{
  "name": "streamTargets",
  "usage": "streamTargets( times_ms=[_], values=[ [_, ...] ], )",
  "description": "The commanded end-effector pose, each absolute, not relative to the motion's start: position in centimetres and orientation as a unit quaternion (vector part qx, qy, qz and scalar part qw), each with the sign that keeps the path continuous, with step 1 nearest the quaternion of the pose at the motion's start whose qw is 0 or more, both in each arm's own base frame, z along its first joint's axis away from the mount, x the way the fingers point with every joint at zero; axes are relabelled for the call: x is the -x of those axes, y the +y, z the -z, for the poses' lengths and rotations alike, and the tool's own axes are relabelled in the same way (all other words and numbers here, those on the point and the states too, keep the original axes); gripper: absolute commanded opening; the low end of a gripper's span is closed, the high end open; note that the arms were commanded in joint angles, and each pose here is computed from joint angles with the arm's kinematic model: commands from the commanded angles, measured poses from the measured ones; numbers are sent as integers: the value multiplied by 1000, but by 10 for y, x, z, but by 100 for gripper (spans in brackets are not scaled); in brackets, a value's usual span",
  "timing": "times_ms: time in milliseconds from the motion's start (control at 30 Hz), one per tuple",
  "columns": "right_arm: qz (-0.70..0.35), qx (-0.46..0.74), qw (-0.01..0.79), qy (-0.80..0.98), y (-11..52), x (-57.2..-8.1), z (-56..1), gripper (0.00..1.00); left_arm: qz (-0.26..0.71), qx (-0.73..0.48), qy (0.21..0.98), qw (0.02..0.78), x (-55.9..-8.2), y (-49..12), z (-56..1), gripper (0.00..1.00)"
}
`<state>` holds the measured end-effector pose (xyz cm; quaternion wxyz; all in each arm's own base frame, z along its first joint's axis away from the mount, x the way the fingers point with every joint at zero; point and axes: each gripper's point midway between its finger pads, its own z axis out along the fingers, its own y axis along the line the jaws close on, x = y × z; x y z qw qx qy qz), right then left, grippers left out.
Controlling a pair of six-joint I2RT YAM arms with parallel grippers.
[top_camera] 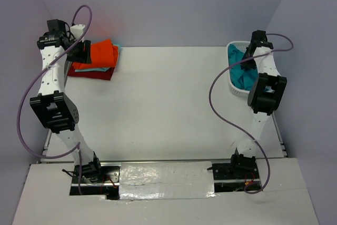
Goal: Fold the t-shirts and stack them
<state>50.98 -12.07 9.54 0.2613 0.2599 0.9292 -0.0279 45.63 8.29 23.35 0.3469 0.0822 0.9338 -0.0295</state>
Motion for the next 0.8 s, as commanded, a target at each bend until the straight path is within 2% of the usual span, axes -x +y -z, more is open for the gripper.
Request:
streamTargets(
  times_ms=[0,267,433,533,633,767],
  values=[
    [60,-262,404,874,-139,-511,-223,0,23,-95,913,396,-442,75,-285,66],
    [32,-228,582,780,-111,-456,-394,0,23,-100,905,413,-421,67,-305,66],
    [-4,-176,647,742,-75,-418,-449,0,28,-107,898,427,-407,59,-317,66],
    [-36,-119,695,709,-39,-378,-492,0,33,-111,896,429,-399,55,-319,67],
    [-69,-42,729,680,4,-343,-521,0,34,-112,894,432,-395,53,-323,67],
    [-170,87,747,637,85,-298,-544,0,39,-108,892,437,-394,51,-327,67]
  ],
)
